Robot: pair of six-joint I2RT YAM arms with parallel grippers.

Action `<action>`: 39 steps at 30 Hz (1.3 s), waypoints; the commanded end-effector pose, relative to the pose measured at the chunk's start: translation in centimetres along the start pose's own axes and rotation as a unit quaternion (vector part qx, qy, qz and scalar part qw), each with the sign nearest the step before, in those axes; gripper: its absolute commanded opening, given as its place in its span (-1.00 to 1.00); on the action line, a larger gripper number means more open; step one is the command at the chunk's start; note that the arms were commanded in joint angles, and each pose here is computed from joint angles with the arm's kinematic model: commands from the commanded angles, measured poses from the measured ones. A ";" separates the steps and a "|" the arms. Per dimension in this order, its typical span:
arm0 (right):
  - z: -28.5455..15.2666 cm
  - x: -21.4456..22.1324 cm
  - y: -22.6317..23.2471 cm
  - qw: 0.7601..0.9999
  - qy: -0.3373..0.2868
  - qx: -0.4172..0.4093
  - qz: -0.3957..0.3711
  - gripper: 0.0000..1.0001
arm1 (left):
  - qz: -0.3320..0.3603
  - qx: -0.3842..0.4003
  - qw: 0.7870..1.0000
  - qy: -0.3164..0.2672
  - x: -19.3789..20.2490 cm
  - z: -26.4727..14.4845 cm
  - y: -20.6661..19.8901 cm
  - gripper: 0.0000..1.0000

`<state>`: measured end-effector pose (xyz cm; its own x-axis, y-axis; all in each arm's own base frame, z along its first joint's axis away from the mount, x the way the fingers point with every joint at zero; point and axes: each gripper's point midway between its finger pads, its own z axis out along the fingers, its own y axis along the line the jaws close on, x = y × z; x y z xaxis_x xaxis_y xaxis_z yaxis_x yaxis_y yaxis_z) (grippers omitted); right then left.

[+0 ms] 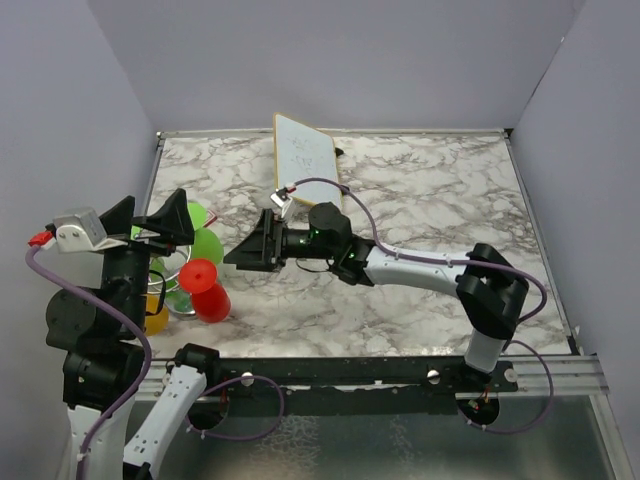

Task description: Take the wine glass off the wine glass rack

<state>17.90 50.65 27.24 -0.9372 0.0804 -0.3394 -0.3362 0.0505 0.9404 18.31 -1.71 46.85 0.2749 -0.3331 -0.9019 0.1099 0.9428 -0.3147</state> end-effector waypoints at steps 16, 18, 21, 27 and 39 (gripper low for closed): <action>5.4 3.9 1.2 0.997 0.022 -0.044 0.057 0.14 | -0.016 0.011 1.000 -0.004 -1.1 -0.6 -0.6 0.98; 5.8 4.2 1.2 0.997 0.028 -0.046 0.057 0.02 | -0.015 0.011 1.000 -0.004 -1.1 -0.6 -0.6 0.98; 6.1 4.5 1.4 0.997 0.030 -0.049 0.058 -0.10 | -0.013 0.011 1.000 -0.004 -1.1 -0.5 -0.7 0.98; 6.4 5.0 1.0 0.996 0.037 -0.044 0.069 -0.34 | -0.013 0.010 1.000 -0.003 -1.1 -0.5 -0.6 0.98; 6.2 5.1 1.2 0.995 0.039 -0.041 0.078 -0.59 | -0.017 0.009 1.000 -0.002 -0.9 -0.5 -0.6 0.98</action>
<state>13.72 56.89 24.95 -0.9832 0.0020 -0.1823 -0.1823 0.0033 0.9832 17.86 -1.87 46.97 0.2623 -0.3531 -0.8981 0.1227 0.9353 -0.3320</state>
